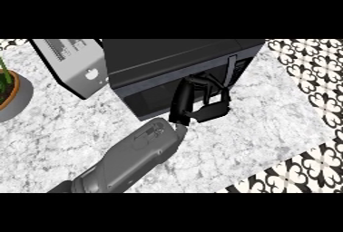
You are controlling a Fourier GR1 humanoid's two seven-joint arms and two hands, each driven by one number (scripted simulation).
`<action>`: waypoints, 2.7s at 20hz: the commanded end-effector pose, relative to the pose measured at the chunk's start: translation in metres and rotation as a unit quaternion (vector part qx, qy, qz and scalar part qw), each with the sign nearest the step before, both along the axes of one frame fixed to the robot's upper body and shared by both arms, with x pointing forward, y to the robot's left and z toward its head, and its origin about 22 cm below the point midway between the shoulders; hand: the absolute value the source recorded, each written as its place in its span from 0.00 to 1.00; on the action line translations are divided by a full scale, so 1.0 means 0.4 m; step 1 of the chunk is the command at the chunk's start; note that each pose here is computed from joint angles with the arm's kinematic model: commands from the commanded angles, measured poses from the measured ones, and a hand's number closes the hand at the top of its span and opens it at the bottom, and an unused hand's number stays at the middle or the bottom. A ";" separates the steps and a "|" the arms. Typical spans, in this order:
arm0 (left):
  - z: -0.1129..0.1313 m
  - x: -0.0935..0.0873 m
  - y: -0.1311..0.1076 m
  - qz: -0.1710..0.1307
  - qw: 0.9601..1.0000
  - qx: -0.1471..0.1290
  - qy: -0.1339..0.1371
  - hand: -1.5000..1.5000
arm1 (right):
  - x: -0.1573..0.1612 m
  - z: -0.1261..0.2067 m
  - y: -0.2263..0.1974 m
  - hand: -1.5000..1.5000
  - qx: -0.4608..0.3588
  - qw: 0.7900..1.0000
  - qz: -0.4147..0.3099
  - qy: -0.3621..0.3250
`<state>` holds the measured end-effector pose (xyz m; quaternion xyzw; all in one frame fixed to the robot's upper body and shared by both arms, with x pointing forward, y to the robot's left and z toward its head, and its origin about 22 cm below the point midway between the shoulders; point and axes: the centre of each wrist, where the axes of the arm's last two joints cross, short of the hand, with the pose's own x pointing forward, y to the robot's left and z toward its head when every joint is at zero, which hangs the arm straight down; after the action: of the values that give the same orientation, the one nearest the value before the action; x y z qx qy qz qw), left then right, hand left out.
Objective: Pick up the milk, place it into the microwave and close the microwave
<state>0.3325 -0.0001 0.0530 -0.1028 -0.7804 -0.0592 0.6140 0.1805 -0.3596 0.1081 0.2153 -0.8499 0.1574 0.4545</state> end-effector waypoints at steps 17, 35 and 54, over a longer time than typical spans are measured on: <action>0.011 0.048 0.007 0.024 0.999 -0.026 -0.030 1.00 | 0.020 0.070 -0.018 0.00 0.000 1.000 0.016 -0.010; -0.003 0.054 0.010 0.024 0.998 -0.042 -0.041 1.00 | 0.032 0.115 -0.024 0.00 0.004 0.999 0.053 -0.008; -0.011 0.058 0.007 0.025 0.997 -0.046 -0.050 1.00 | 0.043 0.156 -0.039 0.00 -0.009 0.996 0.089 0.000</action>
<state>0.3376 0.0000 0.0399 -0.1231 -0.8196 -0.0119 0.5594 0.1961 -0.3740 0.1672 0.2828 -0.8282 0.1987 0.4412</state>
